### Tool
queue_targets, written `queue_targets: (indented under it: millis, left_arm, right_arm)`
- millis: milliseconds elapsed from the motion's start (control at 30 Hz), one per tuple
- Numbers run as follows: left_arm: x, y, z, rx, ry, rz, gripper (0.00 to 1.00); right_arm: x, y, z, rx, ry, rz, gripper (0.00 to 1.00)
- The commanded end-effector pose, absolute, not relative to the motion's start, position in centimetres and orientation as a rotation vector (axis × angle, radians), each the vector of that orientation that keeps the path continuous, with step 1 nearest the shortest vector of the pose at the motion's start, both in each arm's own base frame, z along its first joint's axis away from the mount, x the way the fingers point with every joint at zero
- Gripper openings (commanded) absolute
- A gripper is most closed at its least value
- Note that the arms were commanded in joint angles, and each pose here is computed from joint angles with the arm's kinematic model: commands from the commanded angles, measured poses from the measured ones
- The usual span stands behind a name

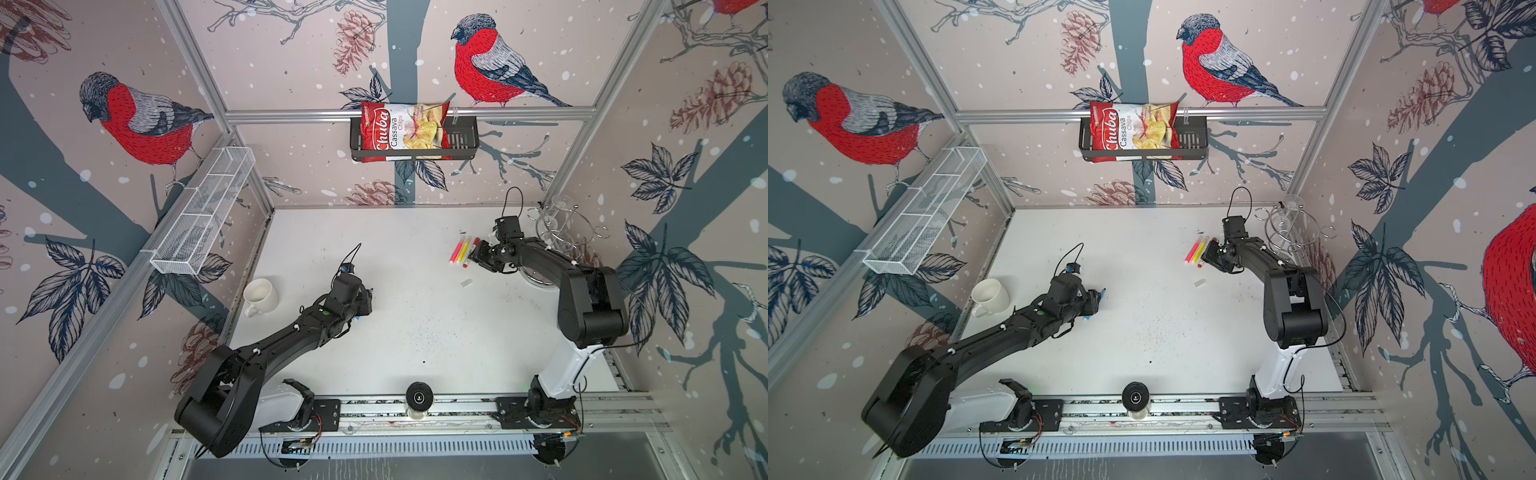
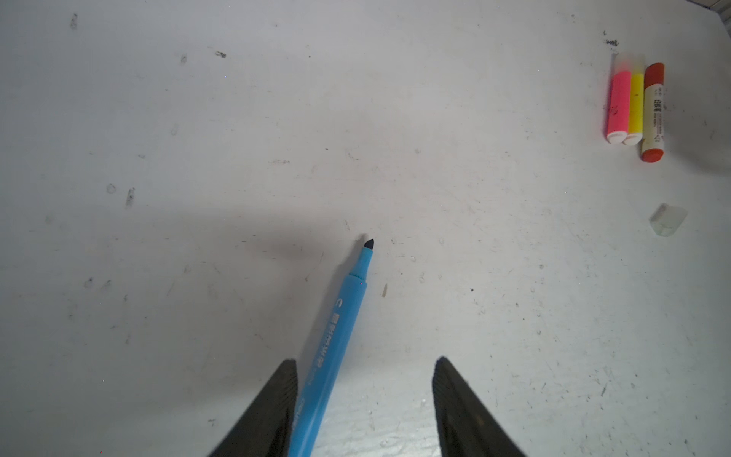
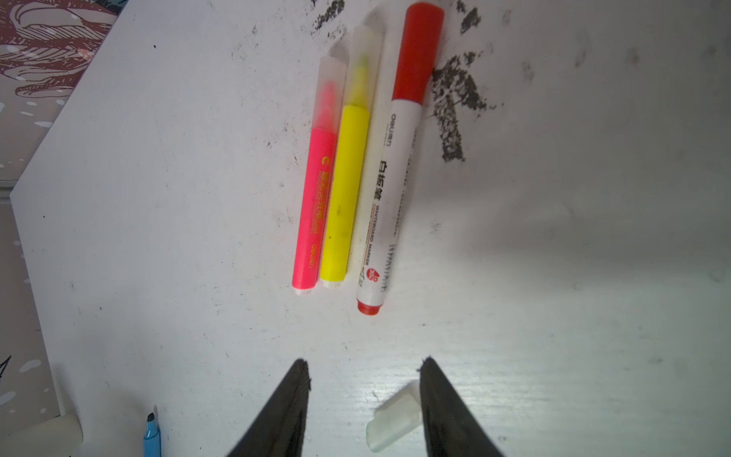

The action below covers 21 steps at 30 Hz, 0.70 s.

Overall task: Insert pens into pen caps
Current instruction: Pick up a pen from the center of the table.

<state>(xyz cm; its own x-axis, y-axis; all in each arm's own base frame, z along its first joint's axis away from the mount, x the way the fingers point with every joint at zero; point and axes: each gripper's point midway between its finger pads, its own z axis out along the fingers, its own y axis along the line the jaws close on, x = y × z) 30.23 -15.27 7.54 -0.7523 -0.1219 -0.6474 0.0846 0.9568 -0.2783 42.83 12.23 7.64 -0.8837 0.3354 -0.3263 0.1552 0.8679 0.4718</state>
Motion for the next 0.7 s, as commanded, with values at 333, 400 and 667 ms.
queue_targets:
  millis: [333, 400, 667]
  left_arm:
    - [30.6, -14.8, 4.4, -0.047, 2.510, -0.276, 0.54]
    - [30.5, -14.8, 4.0, -0.045, 2.521, -0.271, 0.54]
    - [30.3, -15.0, 2.4, -0.043, 2.565, -0.274, 0.48]
  right_arm:
    - [41.6, 12.7, 7.5, 0.343, 2.611, 0.676, 0.47]
    - [41.6, 12.7, 7.6, 0.341, 2.608, 0.683, 0.47]
    - [41.1, 12.9, 7.9, 0.338, 2.597, 0.704, 0.46]
